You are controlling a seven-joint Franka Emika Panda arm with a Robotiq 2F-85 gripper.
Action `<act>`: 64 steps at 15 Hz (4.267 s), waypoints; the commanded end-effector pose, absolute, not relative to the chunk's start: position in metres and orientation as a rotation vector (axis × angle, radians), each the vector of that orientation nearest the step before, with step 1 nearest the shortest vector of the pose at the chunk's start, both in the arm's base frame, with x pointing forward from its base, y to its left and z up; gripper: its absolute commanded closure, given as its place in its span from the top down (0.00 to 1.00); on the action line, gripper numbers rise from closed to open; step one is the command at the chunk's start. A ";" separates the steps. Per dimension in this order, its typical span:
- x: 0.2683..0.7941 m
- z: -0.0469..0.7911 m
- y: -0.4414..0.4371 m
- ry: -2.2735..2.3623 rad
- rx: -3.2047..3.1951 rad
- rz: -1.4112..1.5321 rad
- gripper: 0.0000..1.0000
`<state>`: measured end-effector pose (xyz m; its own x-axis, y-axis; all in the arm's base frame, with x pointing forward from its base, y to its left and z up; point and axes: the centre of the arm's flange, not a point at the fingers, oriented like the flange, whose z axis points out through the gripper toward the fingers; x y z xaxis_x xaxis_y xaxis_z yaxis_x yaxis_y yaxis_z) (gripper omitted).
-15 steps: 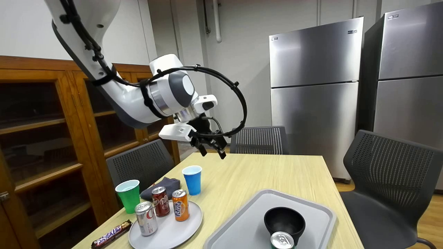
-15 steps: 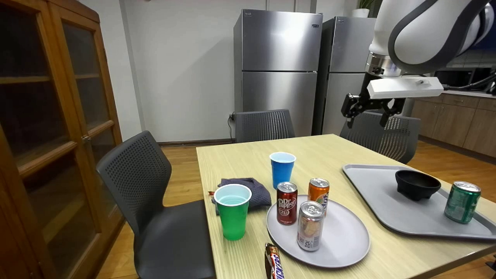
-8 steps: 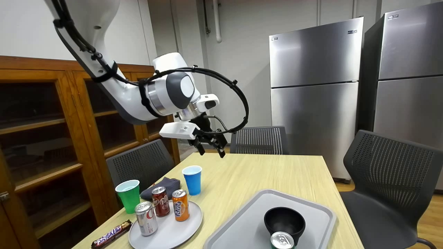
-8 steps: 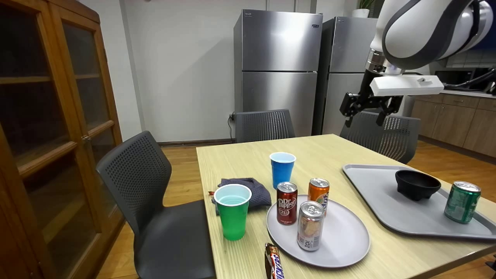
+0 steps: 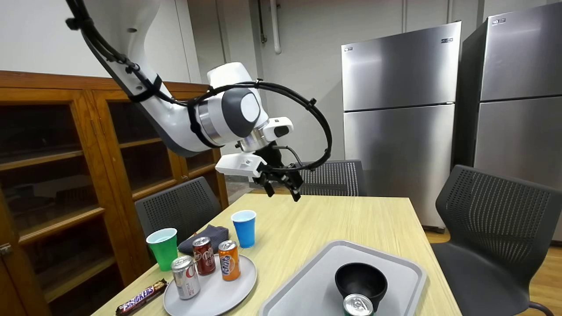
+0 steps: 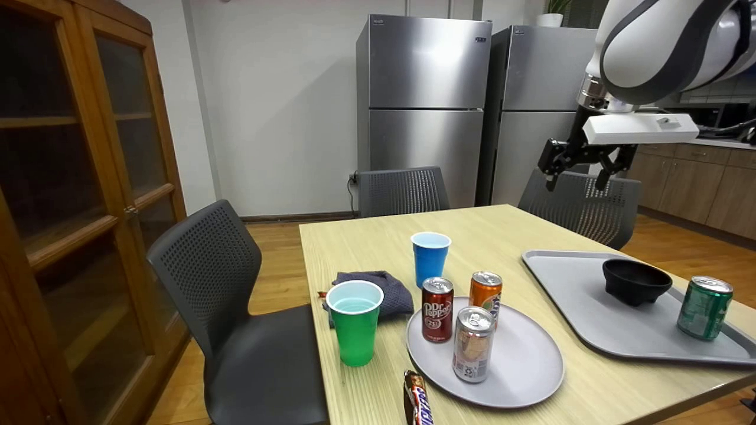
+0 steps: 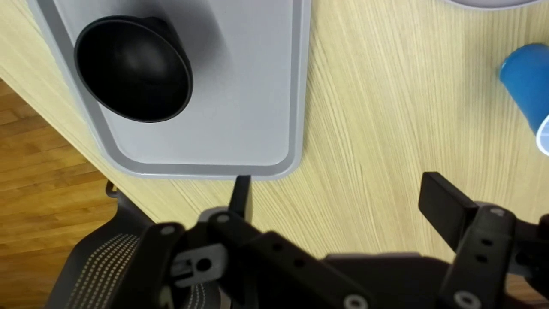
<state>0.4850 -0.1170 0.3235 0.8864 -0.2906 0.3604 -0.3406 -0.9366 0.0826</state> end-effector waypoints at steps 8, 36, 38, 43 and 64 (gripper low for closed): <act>0.467 0.324 -0.185 -0.767 2.796 0.511 1.00; 0.369 0.223 -0.278 -1.318 2.651 0.194 1.00; 0.368 0.213 -0.282 -1.350 2.638 0.172 1.00; 0.371 0.191 -0.292 -1.441 2.602 0.132 1.00; 0.390 0.170 -0.315 -1.553 2.507 0.098 0.38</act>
<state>0.3844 -0.3115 0.1617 0.4339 -0.8890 0.1467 -0.8997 -0.4189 0.1223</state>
